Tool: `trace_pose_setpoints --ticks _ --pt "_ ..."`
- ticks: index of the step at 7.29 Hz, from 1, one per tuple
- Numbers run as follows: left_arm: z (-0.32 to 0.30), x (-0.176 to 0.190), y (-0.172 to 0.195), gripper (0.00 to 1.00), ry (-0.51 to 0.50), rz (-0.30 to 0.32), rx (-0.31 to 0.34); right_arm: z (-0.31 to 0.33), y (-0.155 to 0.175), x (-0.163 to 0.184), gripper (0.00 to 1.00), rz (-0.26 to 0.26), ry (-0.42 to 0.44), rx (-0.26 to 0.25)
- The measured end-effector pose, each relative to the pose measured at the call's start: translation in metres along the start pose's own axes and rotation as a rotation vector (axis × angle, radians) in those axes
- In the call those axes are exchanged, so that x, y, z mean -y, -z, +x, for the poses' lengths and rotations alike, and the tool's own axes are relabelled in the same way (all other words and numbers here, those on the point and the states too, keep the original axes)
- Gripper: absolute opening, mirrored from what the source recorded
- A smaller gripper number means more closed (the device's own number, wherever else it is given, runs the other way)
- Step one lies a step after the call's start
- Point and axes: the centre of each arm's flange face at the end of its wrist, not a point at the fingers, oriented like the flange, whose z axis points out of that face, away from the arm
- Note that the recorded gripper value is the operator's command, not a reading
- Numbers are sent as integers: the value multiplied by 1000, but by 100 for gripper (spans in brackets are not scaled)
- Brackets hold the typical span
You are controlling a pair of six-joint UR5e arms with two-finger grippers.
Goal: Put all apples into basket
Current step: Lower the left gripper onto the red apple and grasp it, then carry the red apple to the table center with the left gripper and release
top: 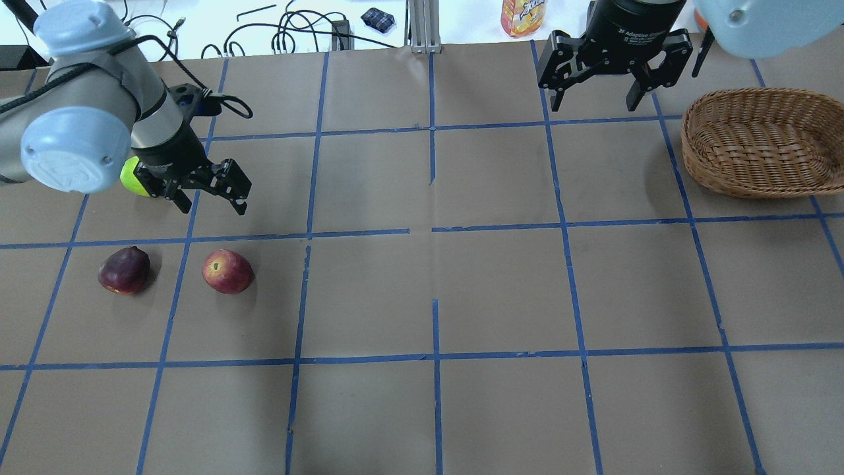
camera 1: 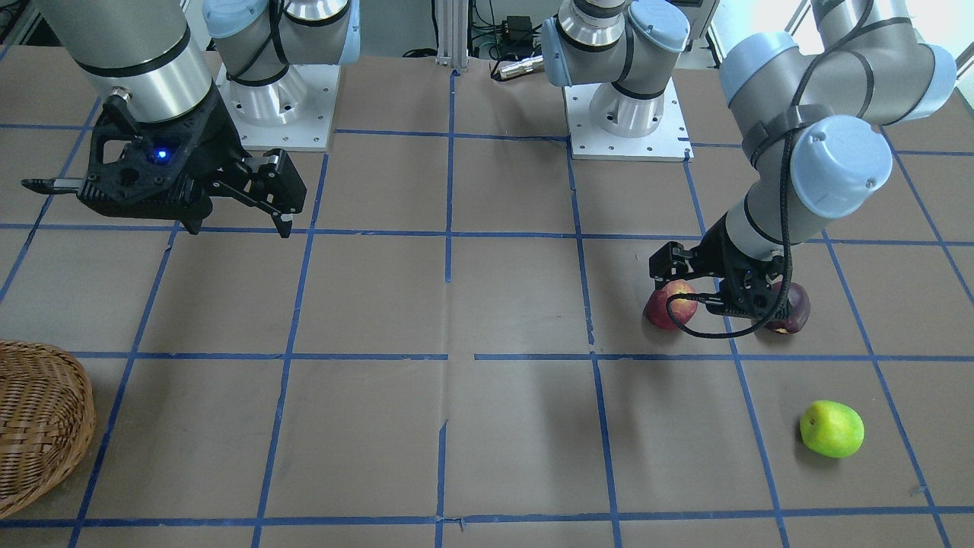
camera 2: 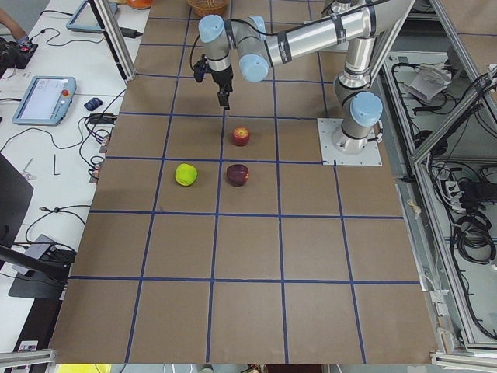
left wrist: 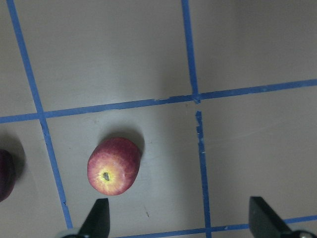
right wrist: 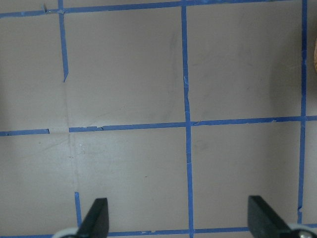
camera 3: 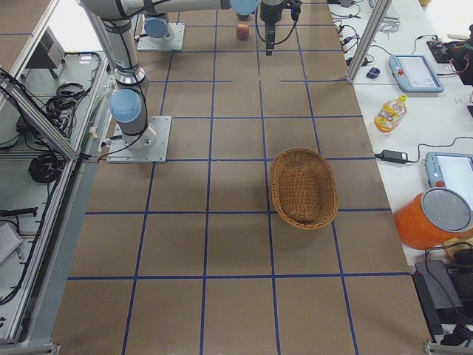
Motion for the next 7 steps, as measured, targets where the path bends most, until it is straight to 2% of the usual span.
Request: trace_pose_setpoints --ticks 2,5,6,7 --pt "-22 -6 -58 100 -23 -18 -18 -2 0 0 100 2 3 4" --pt "-41 -16 -121 99 -49 -32 -32 -3 -1 1 100 2 4 7" --pt "-46 -19 -136 23 -43 -41 -40 -3 0 1 100 4 4 7" --pt "-48 -21 -143 0 -44 -40 -46 -3 0 1 100 6 4 8"
